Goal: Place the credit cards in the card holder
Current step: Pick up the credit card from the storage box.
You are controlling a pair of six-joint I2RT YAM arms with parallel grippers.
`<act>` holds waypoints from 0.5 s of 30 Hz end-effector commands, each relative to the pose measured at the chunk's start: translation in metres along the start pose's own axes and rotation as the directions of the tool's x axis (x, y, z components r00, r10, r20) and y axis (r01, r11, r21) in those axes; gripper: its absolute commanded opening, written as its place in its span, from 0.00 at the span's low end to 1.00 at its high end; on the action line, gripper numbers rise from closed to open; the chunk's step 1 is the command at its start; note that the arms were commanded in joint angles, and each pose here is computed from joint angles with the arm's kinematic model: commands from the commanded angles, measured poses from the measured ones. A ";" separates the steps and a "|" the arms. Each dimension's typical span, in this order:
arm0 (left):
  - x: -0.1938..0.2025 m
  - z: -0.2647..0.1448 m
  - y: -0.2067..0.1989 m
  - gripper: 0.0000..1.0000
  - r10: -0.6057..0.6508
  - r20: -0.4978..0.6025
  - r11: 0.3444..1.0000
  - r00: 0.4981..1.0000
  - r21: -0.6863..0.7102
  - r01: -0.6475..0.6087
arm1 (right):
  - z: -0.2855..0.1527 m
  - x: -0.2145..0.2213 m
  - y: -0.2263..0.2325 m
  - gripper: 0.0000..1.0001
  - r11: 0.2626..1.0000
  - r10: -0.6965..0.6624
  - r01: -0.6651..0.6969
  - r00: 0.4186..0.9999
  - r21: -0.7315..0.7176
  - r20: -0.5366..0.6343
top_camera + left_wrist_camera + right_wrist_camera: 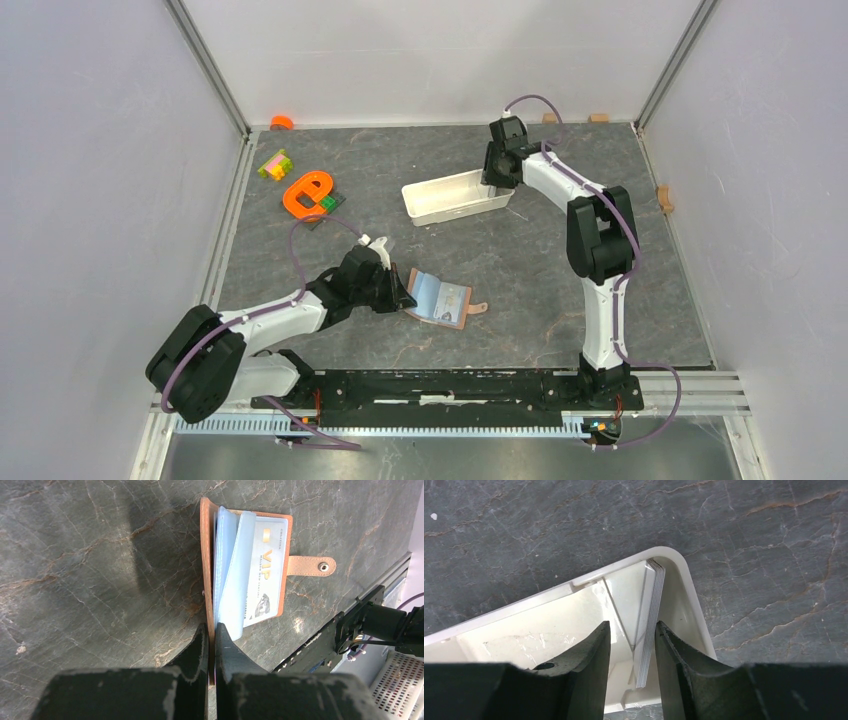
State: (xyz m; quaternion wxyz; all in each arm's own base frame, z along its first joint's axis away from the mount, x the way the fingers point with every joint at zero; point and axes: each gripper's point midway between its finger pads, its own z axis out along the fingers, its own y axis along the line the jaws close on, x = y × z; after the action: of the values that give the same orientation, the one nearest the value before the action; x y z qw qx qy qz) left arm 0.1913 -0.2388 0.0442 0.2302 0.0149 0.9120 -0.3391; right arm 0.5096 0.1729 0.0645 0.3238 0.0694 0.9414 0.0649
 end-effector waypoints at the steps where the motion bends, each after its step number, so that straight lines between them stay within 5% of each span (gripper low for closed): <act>1: -0.002 -0.001 0.002 0.02 0.029 0.012 1.000 1.000 0.003 -0.029 | 0.008 0.006 -0.007 0.44 0.996 0.082 -0.082 0.997 0.037 0.005; 15: 0.000 -0.001 0.007 0.02 0.018 0.013 1.000 1.000 -0.008 -0.018 | 0.000 -0.006 0.002 0.44 0.972 0.233 -0.232 0.968 -0.026 0.092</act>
State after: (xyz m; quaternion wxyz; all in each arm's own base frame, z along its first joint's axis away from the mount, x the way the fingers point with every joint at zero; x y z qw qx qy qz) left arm 0.1915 -0.2368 0.0423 0.2302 0.0120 0.9126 -0.3377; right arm 0.5062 0.1728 0.0412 0.3233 0.1494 0.9310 0.0798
